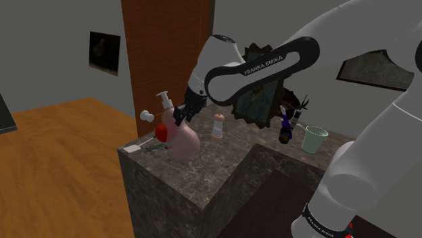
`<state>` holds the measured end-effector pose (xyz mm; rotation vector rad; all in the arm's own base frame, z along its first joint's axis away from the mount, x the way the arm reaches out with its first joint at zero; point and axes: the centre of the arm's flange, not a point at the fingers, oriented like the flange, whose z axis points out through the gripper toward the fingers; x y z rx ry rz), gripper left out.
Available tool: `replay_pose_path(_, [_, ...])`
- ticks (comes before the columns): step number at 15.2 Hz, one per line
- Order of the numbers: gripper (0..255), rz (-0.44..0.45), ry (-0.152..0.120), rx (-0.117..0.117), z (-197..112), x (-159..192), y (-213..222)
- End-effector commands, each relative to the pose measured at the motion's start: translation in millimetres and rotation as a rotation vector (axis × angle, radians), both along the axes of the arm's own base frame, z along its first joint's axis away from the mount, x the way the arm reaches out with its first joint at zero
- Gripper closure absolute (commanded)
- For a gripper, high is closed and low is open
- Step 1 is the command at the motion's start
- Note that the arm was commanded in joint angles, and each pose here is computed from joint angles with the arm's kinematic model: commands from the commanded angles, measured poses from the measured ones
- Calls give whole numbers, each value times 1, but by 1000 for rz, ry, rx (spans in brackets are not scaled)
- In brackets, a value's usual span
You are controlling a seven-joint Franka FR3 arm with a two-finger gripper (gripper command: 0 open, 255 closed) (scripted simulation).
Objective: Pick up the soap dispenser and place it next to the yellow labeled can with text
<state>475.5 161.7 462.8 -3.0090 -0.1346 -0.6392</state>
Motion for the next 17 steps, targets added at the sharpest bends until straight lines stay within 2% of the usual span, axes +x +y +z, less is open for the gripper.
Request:
replay_pose_path(1, [255, 0, -1, 0, 11, -1, 0])
replay_pose_path(17, [255, 0, -1, 0, 96, -1, 0])
